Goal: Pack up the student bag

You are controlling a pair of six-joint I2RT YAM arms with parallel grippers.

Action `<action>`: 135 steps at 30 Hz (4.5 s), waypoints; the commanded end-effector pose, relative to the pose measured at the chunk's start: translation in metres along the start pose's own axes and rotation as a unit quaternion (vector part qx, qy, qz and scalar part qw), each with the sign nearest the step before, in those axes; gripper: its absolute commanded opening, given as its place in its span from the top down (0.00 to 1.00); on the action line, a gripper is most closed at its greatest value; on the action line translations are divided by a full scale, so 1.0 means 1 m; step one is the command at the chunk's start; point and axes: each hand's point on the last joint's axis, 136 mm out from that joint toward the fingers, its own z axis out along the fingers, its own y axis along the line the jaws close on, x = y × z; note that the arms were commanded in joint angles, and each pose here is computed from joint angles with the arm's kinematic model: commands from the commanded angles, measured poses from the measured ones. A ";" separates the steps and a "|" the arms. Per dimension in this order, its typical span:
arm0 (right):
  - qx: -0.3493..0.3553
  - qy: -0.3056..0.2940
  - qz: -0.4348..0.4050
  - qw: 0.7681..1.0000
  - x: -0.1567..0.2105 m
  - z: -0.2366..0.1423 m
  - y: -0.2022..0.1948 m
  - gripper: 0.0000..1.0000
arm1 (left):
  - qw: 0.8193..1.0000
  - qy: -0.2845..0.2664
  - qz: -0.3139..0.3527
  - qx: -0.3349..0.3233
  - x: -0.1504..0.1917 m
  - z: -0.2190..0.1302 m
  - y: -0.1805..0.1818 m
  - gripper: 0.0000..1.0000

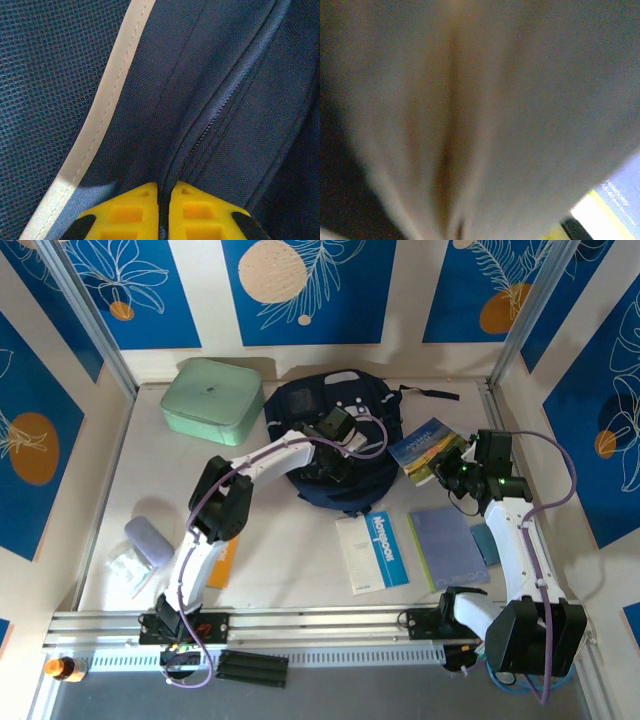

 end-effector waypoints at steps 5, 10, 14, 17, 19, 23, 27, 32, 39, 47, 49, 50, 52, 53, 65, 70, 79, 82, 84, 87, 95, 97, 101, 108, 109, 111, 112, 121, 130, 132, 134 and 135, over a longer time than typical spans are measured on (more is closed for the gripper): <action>-0.033 -0.037 -0.021 0.999 -0.012 -0.022 0.018 1.00 | 0.998 -0.066 0.003 -0.013 -0.032 -0.055 0.001 0.96; -0.007 -0.065 -0.019 0.998 -0.016 -0.032 0.006 1.00 | 0.994 -0.105 0.003 -0.020 -0.044 -0.084 0.002 1.00; 0.007 -0.075 -0.015 0.997 -0.016 -0.037 -0.004 1.00 | 0.990 -0.138 0.000 -0.015 -0.052 -0.106 -0.002 1.00; 0.007 -0.079 -0.015 0.997 -0.015 -0.042 -0.006 1.00 | 0.986 -0.166 0.000 -0.012 -0.058 -0.121 -0.005 1.00; 0.010 -0.080 -0.016 0.997 -0.014 -0.044 -0.008 1.00 | 0.983 -0.182 -0.001 -0.015 -0.061 -0.129 -0.004 1.00; 0.004 -0.079 -0.013 0.997 -0.012 -0.046 -0.008 1.00 | 0.978 -0.209 -0.004 -0.017 -0.069 -0.145 -0.004 1.00; -0.023 -0.035 -0.002 0.999 0.000 -0.036 0.000 1.00 | 0.970 -0.243 -0.014 -0.019 -0.081 -0.164 -0.004 1.00; -0.105 0.038 0.005 0.994 0.019 -0.027 0.025 1.00 | 0.954 -0.299 -0.016 -0.017 -0.095 -0.186 -0.008 1.00; -0.198 0.087 0.043 0.975 0.039 -0.004 0.067 1.00 | 0.947 -0.320 -0.037 0.009 -0.111 -0.196 -0.015 1.00; -0.202 0.074 0.051 0.975 0.050 0.061 0.097 1.00 | 0.944 -0.324 -0.056 0.009 -0.126 -0.202 -0.012 1.00; -0.207 0.064 0.049 0.975 0.049 0.074 0.102 1.00 | 0.941 -0.330 -0.068 0.004 -0.129 -0.207 -0.009 1.00; -0.206 0.059 0.048 0.976 0.049 0.080 0.104 1.00 | 0.940 -0.334 -0.072 0.003 -0.131 -0.209 -0.008 1.00; -0.207 0.044 0.042 0.976 0.047 0.088 0.107 1.00 | 0.939 -0.336 -0.071 0.006 -0.133 -0.213 -0.010 1.00; -0.205 0.033 0.039 0.977 0.045 0.091 0.108 1.00 | 0.938 -0.338 -0.072 0.008 -0.134 -0.216 -0.010 1.00; -0.128 0.073 0.068 0.987 0.056 0.175 0.099 1.00 | 0.936 -0.337 -0.095 0.021 -0.136 -0.217 -0.012 1.00; -0.096 0.068 0.092 0.989 0.055 0.198 0.092 1.00 | 0.938 -0.330 -0.097 0.032 -0.137 -0.216 -0.015 1.00; -0.144 0.099 0.077 0.982 0.059 0.224 0.116 0.84 | 0.939 -0.327 -0.098 0.023 -0.136 -0.213 -0.009 1.00; -0.145 0.117 0.082 0.979 0.061 0.226 0.117 0.74 | 0.941 -0.321 -0.103 0.020 -0.133 -0.211 -0.006 1.00; -0.142 0.128 0.088 0.978 0.064 0.225 0.112 0.64 | 0.942 -0.319 -0.106 0.020 -0.131 -0.209 -0.004 1.00; -0.140 0.133 0.100 0.976 0.066 0.216 0.101 0.44 | 0.943 -0.314 -0.112 0.015 -0.129 -0.203 -0.001 1.00; -0.122 0.127 0.106 0.979 0.059 0.149 0.060 0.31 | 0.946 -0.295 -0.138 0.007 -0.112 -0.181 0.022 1.00; -0.097 0.113 0.102 0.984 0.057 0.130 0.043 0.31 | 0.947 -0.287 -0.145 0.007 -0.105 -0.172 0.028 1.00; -0.041 0.061 0.093 0.993 0.048 0.095 0.009 0.31 | 0.952 -0.265 -0.154 0.016 -0.088 -0.148 0.035 1.00; 0.000 0.030 0.051 0.998 0.039 0.051 0.001 0.32 | 0.965 -0.204 -0.143 0.079 -0.058 -0.103 0.014 0.96; 0.002 0.024 0.034 0.999 0.039 0.047 0.005 0.31 | 0.966 -0.195 -0.147 0.083 -0.053 -0.100 0.013 0.86; 0.001 0.013 -0.001 1.000 0.037 0.041 0.016 0.28 | 0.966 -0.187 -0.164 0.073 -0.045 -0.102 0.016 0.64; 0.002 0.009 -0.020 1.000 0.036 0.038 0.021 0.26 | 0.964 -0.187 -0.175 0.066 -0.041 -0.106 0.019 0.57; 0.016 0.009 -0.133 0.991 0.050 0.042 0.061 0.01 | 0.930 -0.160 -0.326 -0.055 0.058 -0.142 0.081 0.06; -0.001 0.058 -0.159 0.986 0.083 0.077 0.091 0.02 | 0.839 -0.079 -0.507 -0.178 0.215 -0.150 0.133 0.00; -0.001 0.071 -0.161 0.984 0.089 0.084 0.096 0.03 | 0.816 -0.069 -0.545 -0.178 0.242 -0.145 0.135 0.00; -0.002 0.081 -0.167 0.983 0.095 0.088 0.102 0.03 | 0.799 -0.058 -0.575 -0.168 0.265 -0.141 0.130 0.00; -0.003 0.084 -0.170 0.982 0.098 0.089 0.104 0.03 | 0.793 -0.056 -0.584 -0.164 0.271 -0.142 0.127 0.00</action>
